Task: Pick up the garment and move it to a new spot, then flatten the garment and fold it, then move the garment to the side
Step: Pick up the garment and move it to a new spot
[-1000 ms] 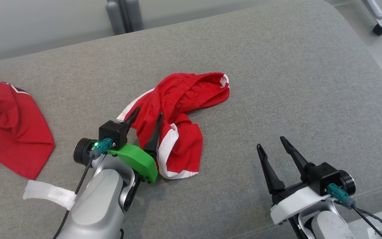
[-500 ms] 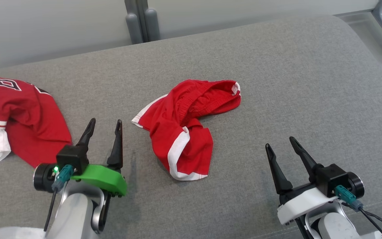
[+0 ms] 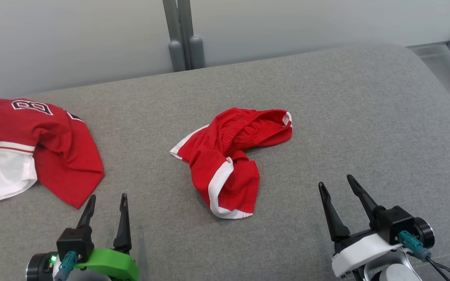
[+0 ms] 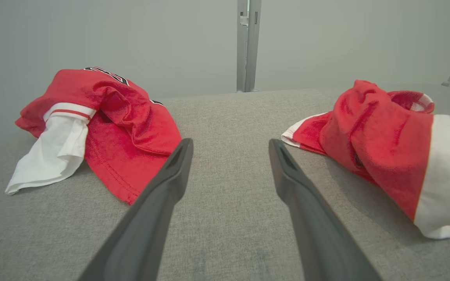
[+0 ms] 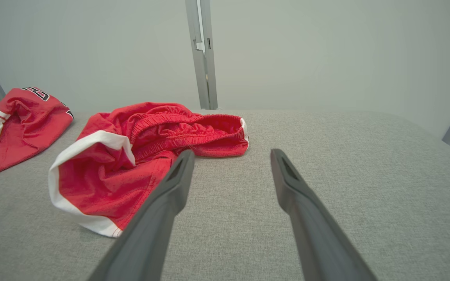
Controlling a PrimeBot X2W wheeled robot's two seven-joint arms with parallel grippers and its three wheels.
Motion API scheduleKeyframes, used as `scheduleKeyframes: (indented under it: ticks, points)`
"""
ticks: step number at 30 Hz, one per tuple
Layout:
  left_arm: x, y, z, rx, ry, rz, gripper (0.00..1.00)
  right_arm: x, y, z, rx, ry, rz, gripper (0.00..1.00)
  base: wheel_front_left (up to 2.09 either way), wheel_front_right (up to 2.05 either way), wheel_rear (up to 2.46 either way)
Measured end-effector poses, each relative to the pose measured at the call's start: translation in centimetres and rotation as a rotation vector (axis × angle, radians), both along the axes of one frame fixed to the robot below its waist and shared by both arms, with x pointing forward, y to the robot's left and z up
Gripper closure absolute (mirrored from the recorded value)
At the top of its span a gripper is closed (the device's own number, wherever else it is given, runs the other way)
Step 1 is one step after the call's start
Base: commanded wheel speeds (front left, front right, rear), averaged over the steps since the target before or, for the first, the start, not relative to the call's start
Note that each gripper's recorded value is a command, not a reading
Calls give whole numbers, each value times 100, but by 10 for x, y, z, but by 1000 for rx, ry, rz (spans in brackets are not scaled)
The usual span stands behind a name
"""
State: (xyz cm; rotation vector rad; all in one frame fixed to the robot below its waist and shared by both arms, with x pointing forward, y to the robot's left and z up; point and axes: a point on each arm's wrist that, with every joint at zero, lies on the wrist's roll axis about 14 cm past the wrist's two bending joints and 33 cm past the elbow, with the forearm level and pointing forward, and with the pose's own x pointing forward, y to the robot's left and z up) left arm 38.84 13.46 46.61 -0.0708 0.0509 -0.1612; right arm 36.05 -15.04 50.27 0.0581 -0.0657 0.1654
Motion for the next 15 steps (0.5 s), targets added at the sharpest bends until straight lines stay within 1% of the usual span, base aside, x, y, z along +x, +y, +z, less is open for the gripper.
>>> scheduleKeyframes:
  ticks: [7,15]
  points:
    - [-21,18,-6,2,18,54,0,-8,0,4,1,-15,0,0,0,0,0]
    - [-36,38,-8,16,23,114,0,-12,-1,5,-5,-18,-5,0,0,0,0]
